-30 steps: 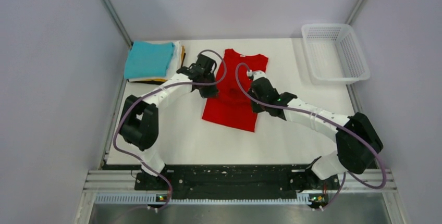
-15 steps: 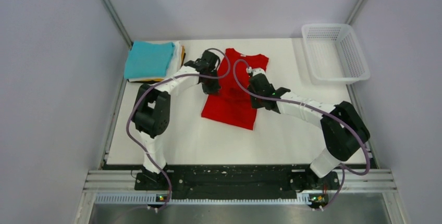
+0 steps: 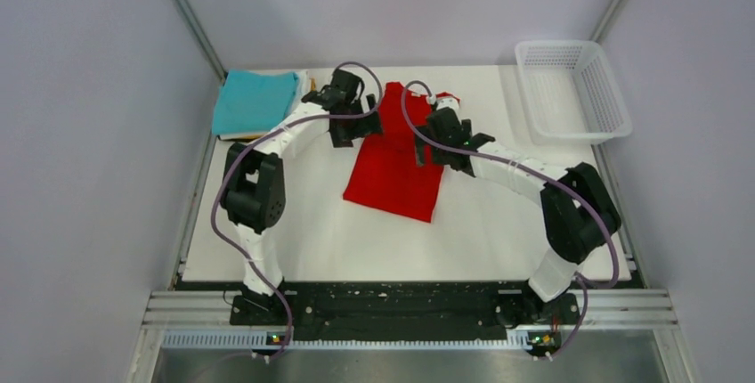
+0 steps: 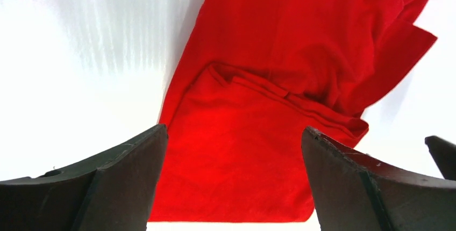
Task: Fold and stack the t-shirts
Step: Fold the folded rectangular tshirt in 1/3 of the way, then grab one side of the 2/3 rectangular tshirt with both arms, then fold the long partially folded tshirt into a neat square
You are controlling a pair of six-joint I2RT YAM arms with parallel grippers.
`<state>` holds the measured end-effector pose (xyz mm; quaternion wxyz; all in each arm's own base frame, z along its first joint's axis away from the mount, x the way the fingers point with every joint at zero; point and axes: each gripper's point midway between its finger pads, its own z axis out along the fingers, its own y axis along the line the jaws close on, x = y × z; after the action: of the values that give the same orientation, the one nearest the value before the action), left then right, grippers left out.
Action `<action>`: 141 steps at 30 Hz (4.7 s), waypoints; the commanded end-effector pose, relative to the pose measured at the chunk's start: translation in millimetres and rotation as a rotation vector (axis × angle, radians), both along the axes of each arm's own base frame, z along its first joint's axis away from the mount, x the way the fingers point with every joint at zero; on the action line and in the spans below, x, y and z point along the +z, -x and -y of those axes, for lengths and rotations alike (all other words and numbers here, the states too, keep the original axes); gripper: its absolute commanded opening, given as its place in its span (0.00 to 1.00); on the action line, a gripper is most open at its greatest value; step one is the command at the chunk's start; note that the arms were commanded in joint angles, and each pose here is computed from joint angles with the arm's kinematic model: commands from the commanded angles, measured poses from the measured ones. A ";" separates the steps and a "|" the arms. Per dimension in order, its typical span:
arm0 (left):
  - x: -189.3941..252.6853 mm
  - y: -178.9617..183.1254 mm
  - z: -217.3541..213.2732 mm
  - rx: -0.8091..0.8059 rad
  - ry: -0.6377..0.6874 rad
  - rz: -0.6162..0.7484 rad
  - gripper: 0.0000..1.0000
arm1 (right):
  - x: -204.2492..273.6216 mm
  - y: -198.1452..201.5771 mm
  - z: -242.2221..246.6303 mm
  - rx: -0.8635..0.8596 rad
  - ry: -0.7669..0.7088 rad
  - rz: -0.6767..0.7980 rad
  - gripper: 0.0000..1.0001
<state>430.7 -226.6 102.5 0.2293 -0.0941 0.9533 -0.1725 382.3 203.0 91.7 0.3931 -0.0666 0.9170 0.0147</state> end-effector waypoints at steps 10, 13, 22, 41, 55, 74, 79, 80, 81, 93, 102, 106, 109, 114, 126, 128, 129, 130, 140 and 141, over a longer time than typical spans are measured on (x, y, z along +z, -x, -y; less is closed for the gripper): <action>-4.2 108.6 -59.1 0.095 -0.037 -0.029 0.99 | 16.9 112.8 -41.2 0.391 -0.241 -0.096 0.99; -20.5 122.2 -62.4 0.137 -0.015 -0.052 0.99 | -0.8 139.0 -46.9 0.426 -0.242 -0.131 0.99; -58.0 117.4 -58.9 0.189 0.033 -0.098 0.80 | -15.4 151.5 -29.1 0.257 -0.300 -0.163 0.99; -97.1 147.1 -65.4 0.282 0.096 -0.215 0.00 | -27.7 164.6 -22.3 0.251 -0.292 -0.215 0.94; -82.1 178.8 -56.7 0.270 0.172 -0.194 0.00 | -57.4 172.8 -26.4 0.348 -0.169 -0.271 0.62; -56.7 215.0 -65.6 0.263 0.156 -0.198 0.00 | -54.8 224.4 -40.5 0.449 -0.228 -0.414 0.00; -38.1 263.5 -70.2 0.210 0.170 -0.230 0.00 | -14.0 280.1 -54.8 0.592 -0.406 -0.533 0.00; -34.4 273.4 -70.0 0.204 0.177 -0.237 0.00 | -4.8 291.4 -57.0 0.633 -0.448 -0.557 0.00; -28.2 280.8 -69.1 0.200 0.193 -0.232 0.00 | 4.4 300.5 -58.2 0.669 -0.486 -0.577 0.00; 74.5 264.0 -66.2 0.195 0.340 0.068 0.00 | 89.7 289.7 -56.8 0.724 -0.617 -0.356 0.00; 119.5 194.1 -47.2 0.166 0.284 0.252 0.00 | 113.8 220.1 -34.3 0.566 -0.605 -0.145 0.00; 134.1 162.8 -46.0 0.166 0.206 0.300 0.00 | 118.4 194.1 -27.6 0.507 -0.588 -0.107 0.00; 140.3 140.3 -42.7 0.149 0.164 0.317 0.00 | 120.7 172.2 -19.1 0.444 -0.585 -0.093 0.00; 143.4 106.4 -30.8 0.121 0.149 0.320 0.00 | 123.4 145.7 -9.1 0.397 -0.592 -0.089 0.00; 107.4 31.8 -17.7 0.096 0.131 0.236 0.00 | 94.7 93.6 2.3 0.335 -0.660 -0.160 0.00; 101.1 23.9 -14.5 0.093 0.131 0.222 0.00 | 91.3 87.4 0.9 0.335 -0.669 -0.166 0.00; 98.5 19.2 -14.1 0.097 0.126 0.223 0.00 | 90.2 84.4 0.7 0.333 -0.671 -0.166 0.00; 95.8 13.6 -14.8 0.104 0.119 0.228 0.00 | 88.0 81.0 1.7 0.323 -0.673 -0.170 0.00; 53.1 -34.2 1.5 0.088 0.100 0.154 0.00 | 47.4 33.4 26.0 0.164 -0.658 -0.200 0.00; 46.0 -37.8 3.1 0.086 0.097 0.142 0.00 | 40.7 27.7 28.6 0.140 -0.645 -0.201 0.00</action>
<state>444.0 -227.8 150.8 0.2839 -0.1403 0.9243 -0.2130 319.6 182.7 130.8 0.2640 -0.0168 0.8966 0.3550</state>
